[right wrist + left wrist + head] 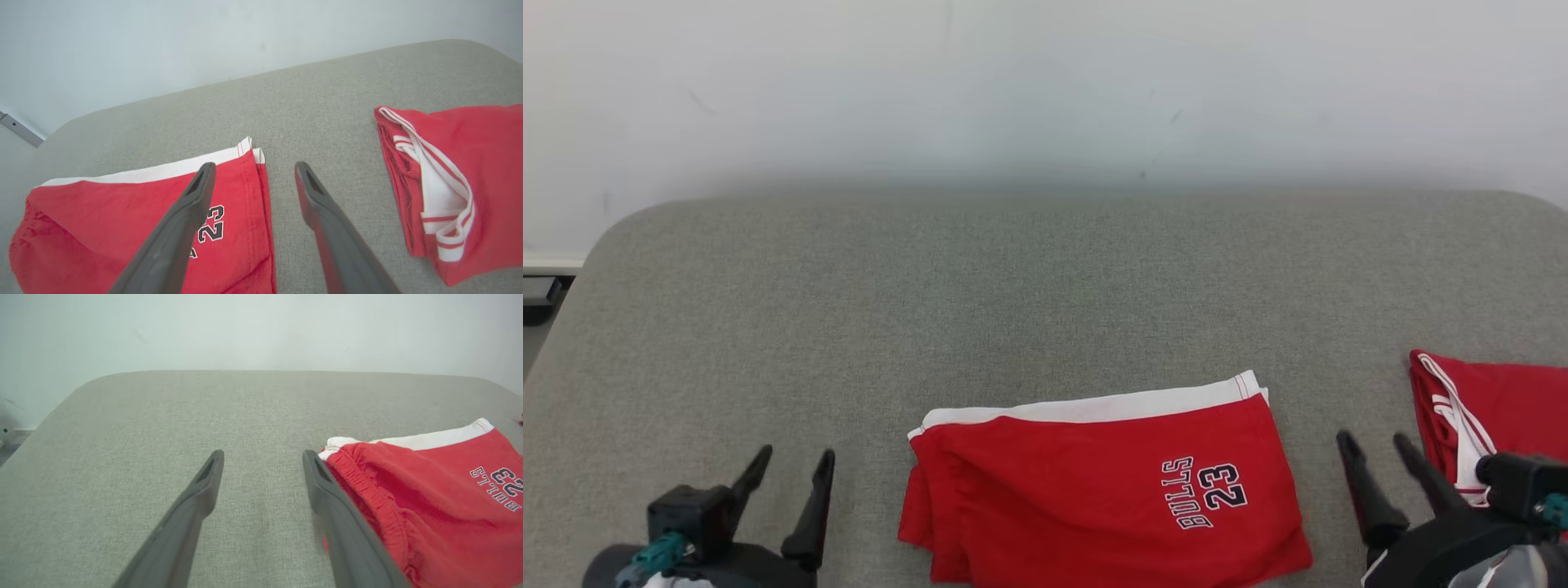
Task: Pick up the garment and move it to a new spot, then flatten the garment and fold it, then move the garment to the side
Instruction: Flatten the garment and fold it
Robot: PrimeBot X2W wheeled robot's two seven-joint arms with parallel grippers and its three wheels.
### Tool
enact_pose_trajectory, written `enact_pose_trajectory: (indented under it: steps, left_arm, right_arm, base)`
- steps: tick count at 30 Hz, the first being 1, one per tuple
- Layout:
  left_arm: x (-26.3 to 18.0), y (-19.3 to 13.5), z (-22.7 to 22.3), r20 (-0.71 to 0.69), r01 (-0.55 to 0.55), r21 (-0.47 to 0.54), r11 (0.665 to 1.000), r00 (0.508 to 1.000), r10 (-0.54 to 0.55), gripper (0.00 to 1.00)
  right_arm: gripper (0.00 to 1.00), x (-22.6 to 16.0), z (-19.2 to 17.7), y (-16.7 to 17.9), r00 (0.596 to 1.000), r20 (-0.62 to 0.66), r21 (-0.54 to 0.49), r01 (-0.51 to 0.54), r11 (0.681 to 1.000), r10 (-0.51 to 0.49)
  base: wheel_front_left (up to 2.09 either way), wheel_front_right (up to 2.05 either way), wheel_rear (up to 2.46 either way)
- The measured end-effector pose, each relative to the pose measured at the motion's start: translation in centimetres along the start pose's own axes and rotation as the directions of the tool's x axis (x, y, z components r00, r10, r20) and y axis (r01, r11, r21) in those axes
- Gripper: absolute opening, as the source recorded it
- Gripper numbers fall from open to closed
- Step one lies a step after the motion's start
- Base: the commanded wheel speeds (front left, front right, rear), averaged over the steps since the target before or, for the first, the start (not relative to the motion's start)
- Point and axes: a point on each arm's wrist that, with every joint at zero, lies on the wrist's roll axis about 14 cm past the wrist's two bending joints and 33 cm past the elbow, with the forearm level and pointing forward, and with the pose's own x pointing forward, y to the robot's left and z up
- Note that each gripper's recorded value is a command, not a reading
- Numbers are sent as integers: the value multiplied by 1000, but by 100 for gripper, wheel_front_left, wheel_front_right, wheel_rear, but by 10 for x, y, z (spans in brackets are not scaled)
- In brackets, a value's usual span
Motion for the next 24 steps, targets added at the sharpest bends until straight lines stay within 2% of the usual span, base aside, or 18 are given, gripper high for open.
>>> enact_pose_trajectory:
  steps: [5, 10, 16, 24]
  left_arm:
    - [0, -2, 33, 135, -11, -10, 1000, 991, 12, 100]
    - [-9, -1, 43, 201, -35, -39, 999, 979, 42, 100]
    - [-16, 9, 42, 233, -111, -95, 989, 964, 131, 100]
    - [-19, 3, 44, 248, -114, -93, 989, 959, 134, 100]
  right_arm:
    - [100, -3, 26, -10, 988, 146, -2, 45, 999, -44]
    - [100, -12, 40, -19, 966, 245, 2, 81, 997, -79]
    - [100, -21, 42, -27, 951, 294, 11, 101, 995, -100]
    - [100, -27, 45, -26, 938, 335, 14, 87, 996, -87]
  base:
    - [0, 0, 0]
    - [0, 0, 0]
    - [0, 0, 0]
    - [0, 0, 0]
